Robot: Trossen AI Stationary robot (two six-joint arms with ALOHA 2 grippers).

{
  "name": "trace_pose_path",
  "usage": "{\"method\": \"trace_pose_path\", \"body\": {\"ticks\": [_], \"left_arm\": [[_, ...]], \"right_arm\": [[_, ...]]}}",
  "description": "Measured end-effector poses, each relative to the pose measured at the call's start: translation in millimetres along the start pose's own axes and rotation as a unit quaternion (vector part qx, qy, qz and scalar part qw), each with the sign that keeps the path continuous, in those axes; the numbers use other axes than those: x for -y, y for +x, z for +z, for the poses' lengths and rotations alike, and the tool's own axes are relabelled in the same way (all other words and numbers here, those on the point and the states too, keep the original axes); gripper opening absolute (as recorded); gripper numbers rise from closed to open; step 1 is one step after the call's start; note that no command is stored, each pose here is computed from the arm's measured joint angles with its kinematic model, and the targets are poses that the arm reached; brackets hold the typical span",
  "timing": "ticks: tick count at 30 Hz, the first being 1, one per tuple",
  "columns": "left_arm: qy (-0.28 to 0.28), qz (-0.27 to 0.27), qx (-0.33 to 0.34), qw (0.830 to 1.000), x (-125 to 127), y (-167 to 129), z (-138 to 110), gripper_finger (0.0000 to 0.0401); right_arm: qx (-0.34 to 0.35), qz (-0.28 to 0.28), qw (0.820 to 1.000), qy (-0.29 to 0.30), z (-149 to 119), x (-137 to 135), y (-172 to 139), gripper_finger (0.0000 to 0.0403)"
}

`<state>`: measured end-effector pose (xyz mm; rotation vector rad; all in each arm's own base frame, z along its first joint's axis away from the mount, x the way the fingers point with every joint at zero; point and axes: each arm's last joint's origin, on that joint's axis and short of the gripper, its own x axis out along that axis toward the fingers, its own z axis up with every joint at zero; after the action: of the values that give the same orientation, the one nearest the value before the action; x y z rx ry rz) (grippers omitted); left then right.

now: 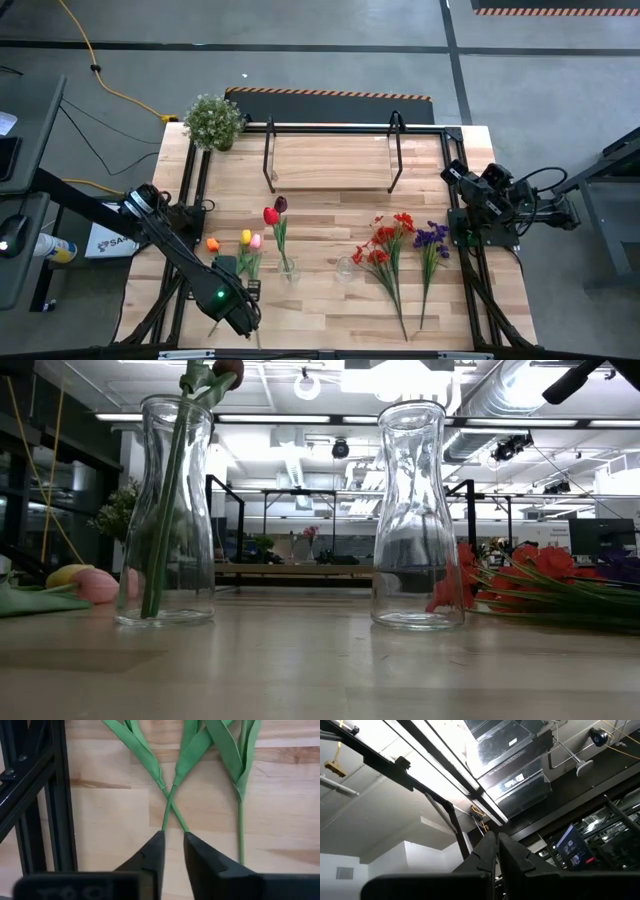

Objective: Pick and place flowers into a vace then onto a shelf
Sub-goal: Put the yellow flower into the left transparent vase

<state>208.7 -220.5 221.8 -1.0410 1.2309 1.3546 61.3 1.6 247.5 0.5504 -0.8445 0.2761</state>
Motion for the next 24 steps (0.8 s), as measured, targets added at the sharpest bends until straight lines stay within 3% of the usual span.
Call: {"method": "trace_pose_path", "body": {"ticks": [6,11,18,24], "left_arm": [[0.002,-0.034,-0.001,0.999,3.9,0.6,-3.5,0.0185],[0.018,-0.049,-0.007,0.999,9.8,14.4,-20.5,0.0216],[0.043,-0.036,-0.031,0.998,9.4,34.7,-45.9,0.0202],[0.048,-0.018,-0.023,0.998,7.7,41.4,-49.1,0.0178]], "right_arm": [[0.000,0.000,1.000,0.000,0.0,0.0,0.0,0.0012],[-0.001,0.002,1.000,0.000,0.0,-0.1,0.0,0.0012],[-0.002,0.003,1.000,0.000,-0.1,-0.2,0.0,0.0012],[-0.002,0.002,1.000,0.002,-0.1,-0.1,0.0,0.0012]]}}
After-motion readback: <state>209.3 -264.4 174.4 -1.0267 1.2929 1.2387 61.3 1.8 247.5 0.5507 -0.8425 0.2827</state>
